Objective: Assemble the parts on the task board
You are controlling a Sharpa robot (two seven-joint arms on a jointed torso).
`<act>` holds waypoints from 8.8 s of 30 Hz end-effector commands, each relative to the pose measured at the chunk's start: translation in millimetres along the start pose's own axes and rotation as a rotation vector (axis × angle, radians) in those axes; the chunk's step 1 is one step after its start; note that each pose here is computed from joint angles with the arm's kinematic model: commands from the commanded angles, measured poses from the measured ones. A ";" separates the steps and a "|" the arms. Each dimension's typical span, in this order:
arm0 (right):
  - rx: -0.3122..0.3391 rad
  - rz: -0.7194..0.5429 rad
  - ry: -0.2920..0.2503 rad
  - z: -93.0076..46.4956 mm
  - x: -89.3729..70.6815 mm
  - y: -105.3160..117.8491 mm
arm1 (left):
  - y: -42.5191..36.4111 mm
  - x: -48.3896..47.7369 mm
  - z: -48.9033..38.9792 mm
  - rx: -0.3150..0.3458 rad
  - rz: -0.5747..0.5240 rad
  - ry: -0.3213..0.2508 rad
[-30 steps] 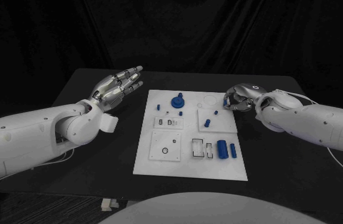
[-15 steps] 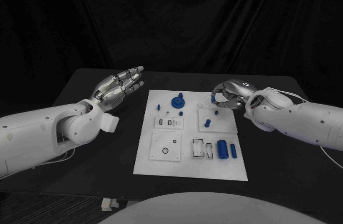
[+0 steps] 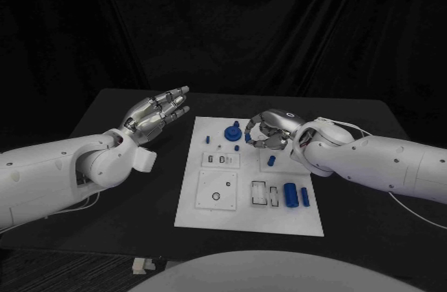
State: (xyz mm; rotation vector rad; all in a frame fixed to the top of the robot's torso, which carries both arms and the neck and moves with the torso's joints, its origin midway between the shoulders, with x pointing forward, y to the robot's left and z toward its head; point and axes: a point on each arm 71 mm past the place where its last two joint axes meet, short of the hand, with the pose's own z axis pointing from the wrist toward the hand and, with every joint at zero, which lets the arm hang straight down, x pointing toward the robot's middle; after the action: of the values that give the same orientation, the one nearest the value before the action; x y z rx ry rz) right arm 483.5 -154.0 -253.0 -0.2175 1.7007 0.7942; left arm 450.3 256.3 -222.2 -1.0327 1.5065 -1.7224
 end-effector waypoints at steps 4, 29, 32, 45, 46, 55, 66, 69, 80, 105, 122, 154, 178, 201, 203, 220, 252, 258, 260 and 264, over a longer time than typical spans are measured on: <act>-0.017 0.028 0.088 6.0 14.2 11.8 | 0.0 2.8 1.1 0.009 -0.012 0.018; 0.005 0.042 0.198 17.7 40.5 23.0 | 0.5 3.8 2.0 0.006 -0.015 0.024; 0.006 0.043 0.202 18.2 42.1 23.4 | 0.5 4.0 2.0 0.006 -0.015 0.025; 0.024 0.041 0.216 19.7 45.2 22.4 | 0.8 4.6 2.6 0.006 -0.017 0.028; 0.025 0.041 0.217 19.8 45.5 22.3 | 0.8 4.7 2.7 0.006 -0.017 0.028; 0.025 0.044 0.225 20.2 48.3 23.2 | 1.0 4.7 2.8 0.004 -0.017 0.029; 0.018 0.037 0.233 20.8 49.9 24.4 | 1.1 5.0 2.8 0.003 -0.019 0.031; 0.012 0.027 0.232 21.0 50.0 25.1 | 1.1 4.8 2.7 0.003 -0.018 0.031; 0.006 0.018 0.227 21.3 49.8 25.3 | 1.2 4.7 2.8 0.002 -0.018 0.031; -0.095 -0.010 -0.039 6.5 -12.7 29.5 | 1.0 2.6 1.1 -0.002 0.009 0.026; -0.125 0.017 -0.292 -33.6 -104.1 16.3 | -22.4 -5.4 17.4 -0.003 0.527 -0.008; 0.042 0.062 -0.174 -64.6 -77.2 -27.5 | -22.1 105.0 146.8 -0.952 1.395 0.465; 0.065 0.077 -0.139 -66.5 -65.9 -30.6 | 5.6 110.9 145.0 -1.025 1.393 0.426; 0.074 0.080 -0.125 -66.1 -63.1 -32.0 | 27.5 106.2 140.5 -1.040 1.354 0.427; 0.075 0.080 -0.124 -66.0 -63.0 -32.1 | 29.4 106.2 140.4 -1.039 1.350 0.428; 0.079 0.080 -0.117 -65.4 -62.3 -32.6 | 38.4 109.0 142.0 -1.027 1.331 0.437; 0.086 0.082 -0.106 -66.1 -60.6 -34.0 | 51.4 113.1 141.8 -1.059 1.326 0.479; 0.087 0.083 -0.103 -66.3 -60.2 -34.1 | 52.6 113.5 142.1 -1.060 1.325 0.480; 0.087 0.083 -0.103 -66.4 -60.1 -34.2 | 52.8 113.5 142.1 -1.060 1.325 0.480; 0.089 0.083 -0.101 -66.8 -59.9 -34.6 | 53.1 113.2 142.2 -1.060 1.324 0.478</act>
State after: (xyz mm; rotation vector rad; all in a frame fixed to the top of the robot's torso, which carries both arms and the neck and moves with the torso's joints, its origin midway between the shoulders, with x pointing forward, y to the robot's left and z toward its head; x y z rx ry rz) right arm 467.0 -234.9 -204.1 -0.0563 1.6392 0.7903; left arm 515.6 82.8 -249.9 0.1848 2.5653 -0.1225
